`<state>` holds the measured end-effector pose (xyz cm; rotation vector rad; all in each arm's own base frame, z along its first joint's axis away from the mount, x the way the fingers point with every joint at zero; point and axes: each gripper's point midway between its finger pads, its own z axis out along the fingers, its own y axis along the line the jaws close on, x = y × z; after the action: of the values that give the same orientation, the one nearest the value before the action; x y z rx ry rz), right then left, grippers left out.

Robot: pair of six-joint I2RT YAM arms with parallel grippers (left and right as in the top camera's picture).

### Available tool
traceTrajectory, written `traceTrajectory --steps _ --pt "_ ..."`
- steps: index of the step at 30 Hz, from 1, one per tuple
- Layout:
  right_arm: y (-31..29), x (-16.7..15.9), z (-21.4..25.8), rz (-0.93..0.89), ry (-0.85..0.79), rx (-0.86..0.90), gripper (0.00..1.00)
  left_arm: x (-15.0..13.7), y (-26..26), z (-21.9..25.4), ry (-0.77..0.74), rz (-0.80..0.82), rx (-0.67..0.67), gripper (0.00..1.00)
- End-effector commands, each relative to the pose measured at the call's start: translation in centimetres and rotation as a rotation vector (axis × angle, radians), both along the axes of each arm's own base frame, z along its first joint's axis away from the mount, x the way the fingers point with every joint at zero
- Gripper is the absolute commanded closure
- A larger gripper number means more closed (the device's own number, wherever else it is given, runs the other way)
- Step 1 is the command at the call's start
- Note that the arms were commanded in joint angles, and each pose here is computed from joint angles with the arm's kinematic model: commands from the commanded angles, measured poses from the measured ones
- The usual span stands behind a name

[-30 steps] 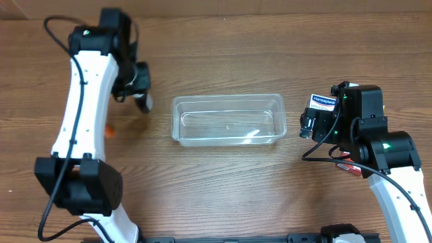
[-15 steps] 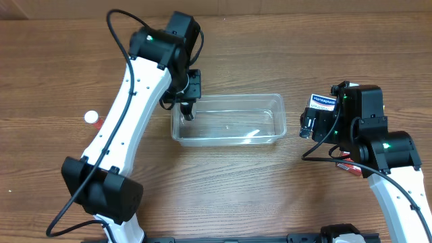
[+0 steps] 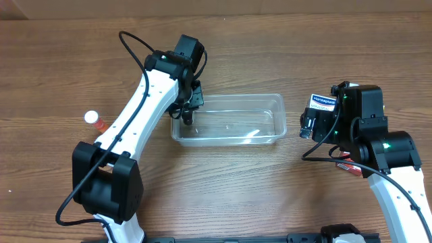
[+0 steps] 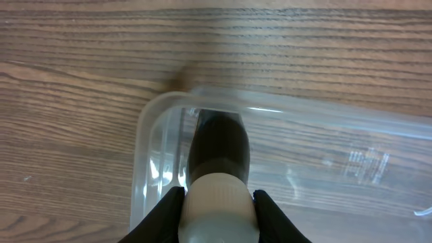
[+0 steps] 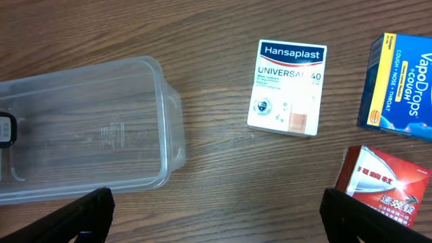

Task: Pack container
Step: 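Lower the black bottle into the container's left end and release, then grasp the orange Redoxon tube with the left gripper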

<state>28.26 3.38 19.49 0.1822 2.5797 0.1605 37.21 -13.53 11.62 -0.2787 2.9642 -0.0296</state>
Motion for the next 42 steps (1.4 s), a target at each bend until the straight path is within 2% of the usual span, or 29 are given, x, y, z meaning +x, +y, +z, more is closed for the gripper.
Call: traceTrajectory --steps 1,8,9,10,11,13,15,20,22,24,25,28,32,35,37,39,41,42 --pt "0.2 0.4 1.2 0.002 -0.031 0.011 0.0 0.4 0.4 0.2 -0.024 0.027 0.022 0.95" --pt "0.2 0.4 1.2 0.002 -0.031 0.011 0.0 0.3 0.2 -3.2 0.063 0.017 0.046 0.96" --pt "0.2 0.4 1.2 0.002 -0.031 0.011 0.0 0.2 0.2 -3.6 0.072 0.017 0.049 0.9" --pt "0.2 0.4 1.2 0.002 -0.031 0.011 0.0 0.2 0.2 -3.7 0.074 0.017 0.049 0.66" --pt "0.2 0.4 1.2 0.002 -0.031 0.011 0.0 0.3 0.2 -3.6 0.072 0.017 0.049 0.49" --pt "0.2 0.4 1.2 0.002 -0.031 0.011 0.0 0.5 0.1 -3.3 0.065 0.006 0.042 0.4" --pt "0.2 0.4 1.2 0.002 -0.031 0.011 0.0 0.9 -0.6 -2.2 0.052 -0.013 0.008 0.37" --pt "0.2 0.4 1.2 0.003 -0.031 0.011 0.0 2.8 -1.4 4.9 -0.048 -0.051 -0.026 0.33" --pt "0.2 0.4 1.2 0.002 -0.031 0.011 0.0 3.0 -1.3 8.6 -0.093 -0.047 -0.031 0.28" --pt "0.2 0.4 1.2 0.002 -0.031 0.01 0.0 2.6 0.4 12.0 -0.138 -0.021 0.007 0.07" --pt "0.2 0.5 1.2 0.002 -0.031 0.01 0.0 2.2 1.7 13.5 -0.156 0.001 0.026 0.0" --pt "0.1 0.4 1.1 0.0 -0.03 0.006 0.0 -0.4 7.0 16.2 -0.151 0.109 0.083 0.0" --pt "0.0 0.4 1.1 -0.004 -0.029 -0.001 0.0 -4.2 15.3 20.1 -0.23 0.316 0.074 0.0" --pt "0.0 0.4 1.1 -0.004 -0.029 -0.001 0.0 -8.0 19.2 18.9 -0.173 0.424 0.096 0.0" --pt "0.0 0.4 1.1 -0.004 -0.029 0.0 0.0 -11.0 21.6 16.1 -0.088 0.519 0.107 0.0" --pt "0.0 0.4 1.1 -0.004 -0.029 0.0 0.0 -10.9 23.0 14.1 -0.064 0.524 0.083 0.0" --pt "0.0 0.4 1.1 -0.004 -0.029 0.001 0.0 -9.3 23.8 11.0 -0.033 0.499 -0.016 0.0" --pt "0.0 0.4 1.1 -0.004 -0.029 0.001 0.0 -8.7 24.6 9.8 -0.013 0.518 -0.02 0.0"
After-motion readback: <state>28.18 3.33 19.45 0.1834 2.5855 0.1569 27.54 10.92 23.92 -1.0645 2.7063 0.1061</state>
